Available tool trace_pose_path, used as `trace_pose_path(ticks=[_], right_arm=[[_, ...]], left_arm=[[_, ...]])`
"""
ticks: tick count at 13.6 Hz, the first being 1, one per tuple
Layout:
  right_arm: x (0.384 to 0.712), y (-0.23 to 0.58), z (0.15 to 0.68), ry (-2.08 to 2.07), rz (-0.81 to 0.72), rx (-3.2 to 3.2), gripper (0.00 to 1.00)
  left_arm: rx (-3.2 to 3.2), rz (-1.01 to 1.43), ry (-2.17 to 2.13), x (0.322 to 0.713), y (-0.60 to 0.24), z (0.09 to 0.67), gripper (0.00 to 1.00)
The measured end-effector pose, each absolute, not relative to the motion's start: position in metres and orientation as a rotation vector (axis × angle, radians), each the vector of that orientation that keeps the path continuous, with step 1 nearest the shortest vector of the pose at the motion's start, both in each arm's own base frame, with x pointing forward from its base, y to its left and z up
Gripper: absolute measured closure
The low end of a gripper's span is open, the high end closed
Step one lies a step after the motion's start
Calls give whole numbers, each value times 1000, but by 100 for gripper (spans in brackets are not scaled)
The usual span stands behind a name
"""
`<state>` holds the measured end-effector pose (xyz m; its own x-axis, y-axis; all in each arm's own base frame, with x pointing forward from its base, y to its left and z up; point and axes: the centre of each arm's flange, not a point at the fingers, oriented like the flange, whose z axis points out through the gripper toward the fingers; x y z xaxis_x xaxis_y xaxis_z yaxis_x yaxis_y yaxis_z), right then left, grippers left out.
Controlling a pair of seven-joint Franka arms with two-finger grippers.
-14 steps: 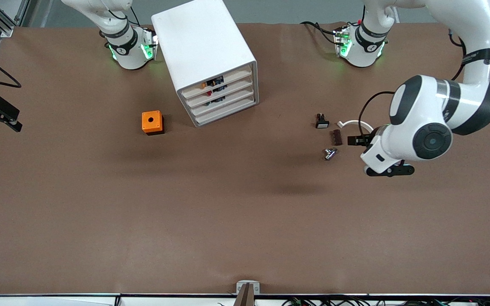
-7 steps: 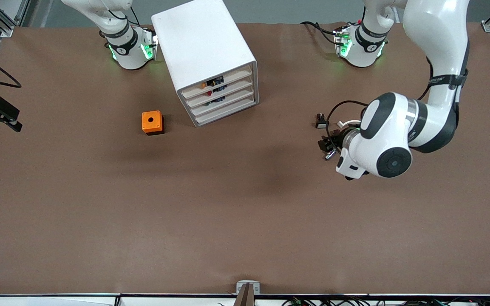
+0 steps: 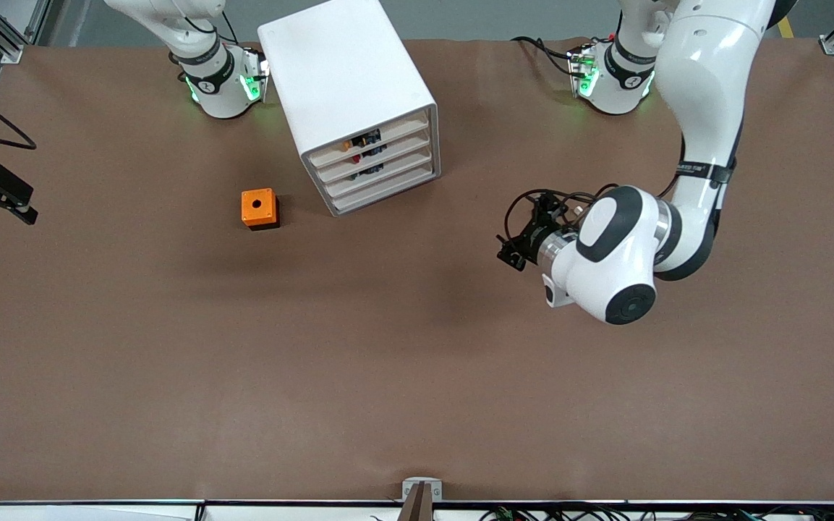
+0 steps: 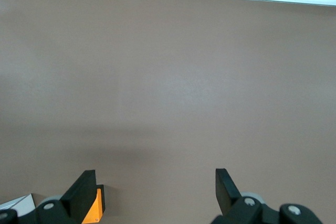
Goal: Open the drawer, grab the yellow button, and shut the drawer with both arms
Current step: 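Move the left gripper toward the white cabinet's drawer handle, then grasp the drawer front with the left gripper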
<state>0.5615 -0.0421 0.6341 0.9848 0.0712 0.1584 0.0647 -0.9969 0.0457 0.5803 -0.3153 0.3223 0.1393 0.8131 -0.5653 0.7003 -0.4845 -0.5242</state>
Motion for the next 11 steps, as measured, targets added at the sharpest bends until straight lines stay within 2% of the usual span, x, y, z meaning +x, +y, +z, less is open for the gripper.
trace_pose_path(ticks=[6,11], right_arm=[[562,-42,634,106,249,3089,0],[562,-42,634,106,249,3089,0]], left_arm=[[-1701,1499,-1757,563,-361,285,0],[-1383,1508,-1764,531,-411,261,0]])
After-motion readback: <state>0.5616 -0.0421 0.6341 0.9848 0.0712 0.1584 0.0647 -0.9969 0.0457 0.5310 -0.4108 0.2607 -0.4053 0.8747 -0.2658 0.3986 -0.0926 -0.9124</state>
